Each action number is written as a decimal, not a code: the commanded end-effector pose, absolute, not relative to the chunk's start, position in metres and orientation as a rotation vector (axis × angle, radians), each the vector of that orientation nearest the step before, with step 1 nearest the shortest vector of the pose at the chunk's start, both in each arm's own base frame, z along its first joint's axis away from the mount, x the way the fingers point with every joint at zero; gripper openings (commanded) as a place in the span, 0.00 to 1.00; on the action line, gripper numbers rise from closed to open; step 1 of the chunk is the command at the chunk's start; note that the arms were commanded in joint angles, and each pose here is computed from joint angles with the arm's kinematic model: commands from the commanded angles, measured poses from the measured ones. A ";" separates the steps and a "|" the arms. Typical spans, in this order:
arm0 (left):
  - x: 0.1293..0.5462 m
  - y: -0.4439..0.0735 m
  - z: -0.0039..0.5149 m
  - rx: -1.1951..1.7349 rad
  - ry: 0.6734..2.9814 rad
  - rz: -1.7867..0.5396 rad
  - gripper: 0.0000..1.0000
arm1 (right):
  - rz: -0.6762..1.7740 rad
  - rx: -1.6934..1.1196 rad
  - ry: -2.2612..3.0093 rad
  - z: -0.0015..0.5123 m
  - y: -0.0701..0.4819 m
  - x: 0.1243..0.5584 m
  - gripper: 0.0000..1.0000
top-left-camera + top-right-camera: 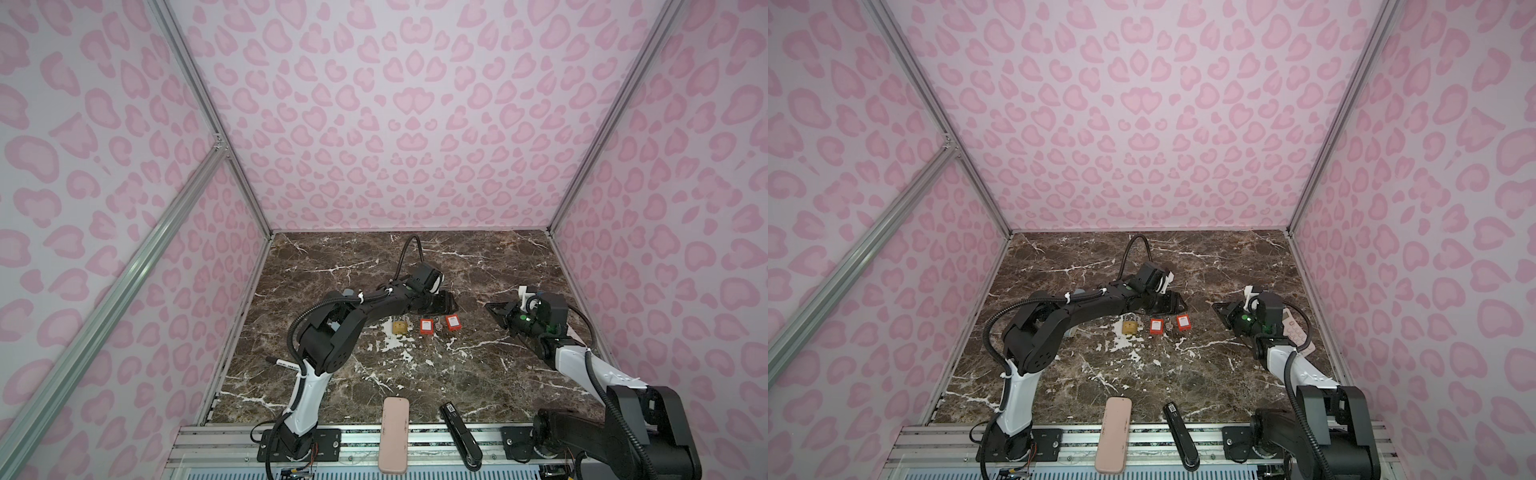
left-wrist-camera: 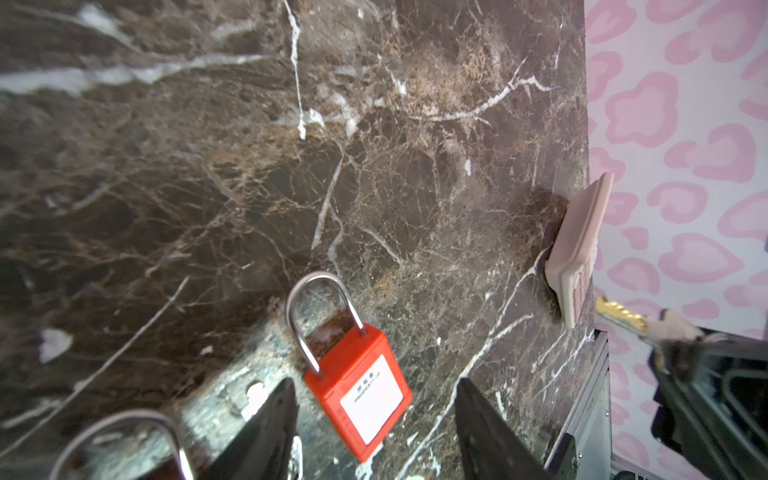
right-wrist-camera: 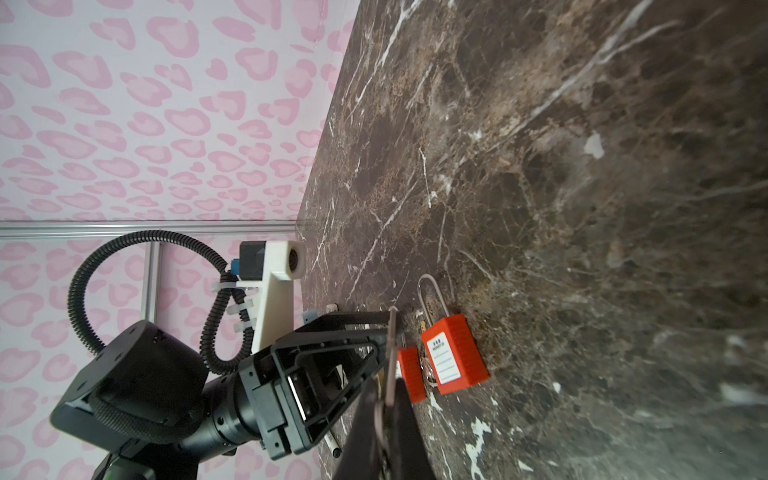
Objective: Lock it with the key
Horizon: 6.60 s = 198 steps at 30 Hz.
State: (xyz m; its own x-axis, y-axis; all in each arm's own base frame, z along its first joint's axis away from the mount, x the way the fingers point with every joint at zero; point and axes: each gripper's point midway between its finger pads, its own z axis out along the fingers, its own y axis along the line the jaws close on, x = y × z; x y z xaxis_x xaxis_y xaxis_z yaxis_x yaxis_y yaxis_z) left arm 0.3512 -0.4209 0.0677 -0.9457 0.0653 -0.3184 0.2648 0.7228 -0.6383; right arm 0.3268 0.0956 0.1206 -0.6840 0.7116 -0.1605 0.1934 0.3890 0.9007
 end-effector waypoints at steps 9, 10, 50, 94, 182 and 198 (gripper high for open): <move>0.365 -0.446 0.070 0.317 2.625 -1.126 0.62 | 1.240 0.746 2.107 0.126 0.091 0.325 0.00; 0.365 -0.448 0.068 0.318 2.629 -1.137 0.63 | 1.237 0.748 2.105 0.126 0.089 0.325 0.00; 0.338 -0.469 0.061 0.410 2.672 -1.267 0.62 | 1.224 0.769 2.098 0.125 0.080 0.323 0.00; 0.347 -0.445 0.090 0.300 2.635 -1.140 0.65 | 1.215 0.815 2.136 0.098 0.083 0.313 0.00; 0.342 -0.449 0.056 0.229 2.726 -1.179 0.77 | 1.222 0.806 2.149 0.098 0.085 0.314 0.00; 0.342 -0.451 0.056 0.231 2.724 -1.188 0.72 | 1.223 0.806 2.153 0.096 0.085 0.314 0.00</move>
